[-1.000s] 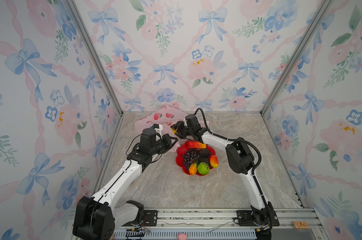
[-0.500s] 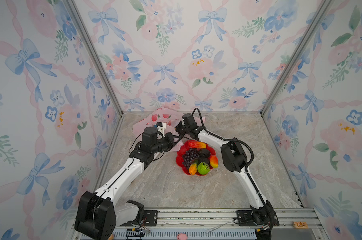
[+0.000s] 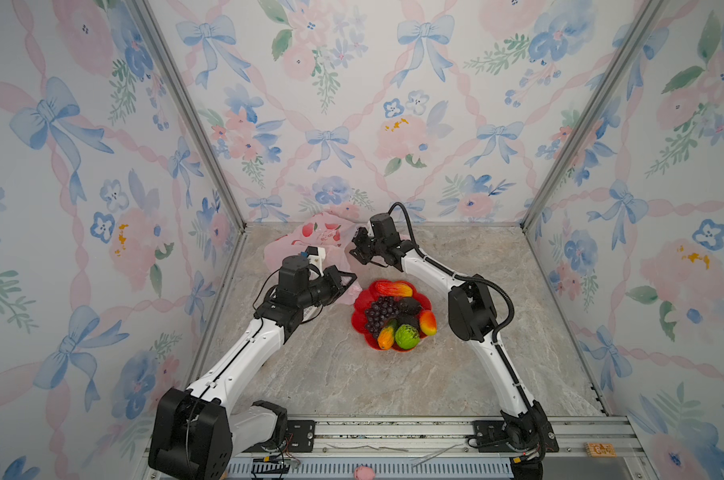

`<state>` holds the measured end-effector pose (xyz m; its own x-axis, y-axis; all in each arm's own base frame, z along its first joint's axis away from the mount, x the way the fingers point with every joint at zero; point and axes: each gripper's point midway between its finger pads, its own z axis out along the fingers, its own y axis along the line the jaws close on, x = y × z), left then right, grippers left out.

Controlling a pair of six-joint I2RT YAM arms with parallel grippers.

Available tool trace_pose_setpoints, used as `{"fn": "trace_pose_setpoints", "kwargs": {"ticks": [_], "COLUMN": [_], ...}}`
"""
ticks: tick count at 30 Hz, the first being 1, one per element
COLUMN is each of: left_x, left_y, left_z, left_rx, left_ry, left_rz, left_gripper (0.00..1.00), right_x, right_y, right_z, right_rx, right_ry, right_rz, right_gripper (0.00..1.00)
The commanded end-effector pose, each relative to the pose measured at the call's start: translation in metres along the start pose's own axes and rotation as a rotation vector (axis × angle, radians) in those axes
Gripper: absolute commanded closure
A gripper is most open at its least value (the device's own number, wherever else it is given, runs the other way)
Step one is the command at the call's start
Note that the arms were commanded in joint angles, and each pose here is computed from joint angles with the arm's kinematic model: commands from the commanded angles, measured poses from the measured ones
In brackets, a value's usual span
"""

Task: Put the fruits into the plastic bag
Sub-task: 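Release the mango inside the bag and withdraw the right gripper, then move the right gripper down to the red pear in the bowl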

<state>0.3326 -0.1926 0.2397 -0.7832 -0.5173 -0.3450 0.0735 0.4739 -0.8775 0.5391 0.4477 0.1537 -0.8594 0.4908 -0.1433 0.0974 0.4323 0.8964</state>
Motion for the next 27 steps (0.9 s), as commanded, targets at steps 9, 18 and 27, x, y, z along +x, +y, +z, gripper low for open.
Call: {"fn": "trace_pose_setpoints", "kwargs": {"ticks": [9,18,27], "left_x": [0.010,0.009,0.000], "left_y": [0.026,0.040,0.042], "left_z": [-0.016,-0.013,-0.003], "left_rx": [-0.127,-0.172,-0.194], "left_ry": [0.003,-0.008,-0.019], "left_rz": [0.083,0.083,0.083], "left_gripper": [1.00,1.00,1.00], "right_x": [-0.021,-0.015,0.032], "right_y": [0.047,0.069,0.036], "right_z": [-0.042,-0.076,-0.141], "right_rx": [-0.119,-0.167,0.000], "right_ry": [0.017,0.116,0.372], "right_rz": [-0.067,-0.068,-0.009], "right_gripper": [0.17,0.17,0.17]}}
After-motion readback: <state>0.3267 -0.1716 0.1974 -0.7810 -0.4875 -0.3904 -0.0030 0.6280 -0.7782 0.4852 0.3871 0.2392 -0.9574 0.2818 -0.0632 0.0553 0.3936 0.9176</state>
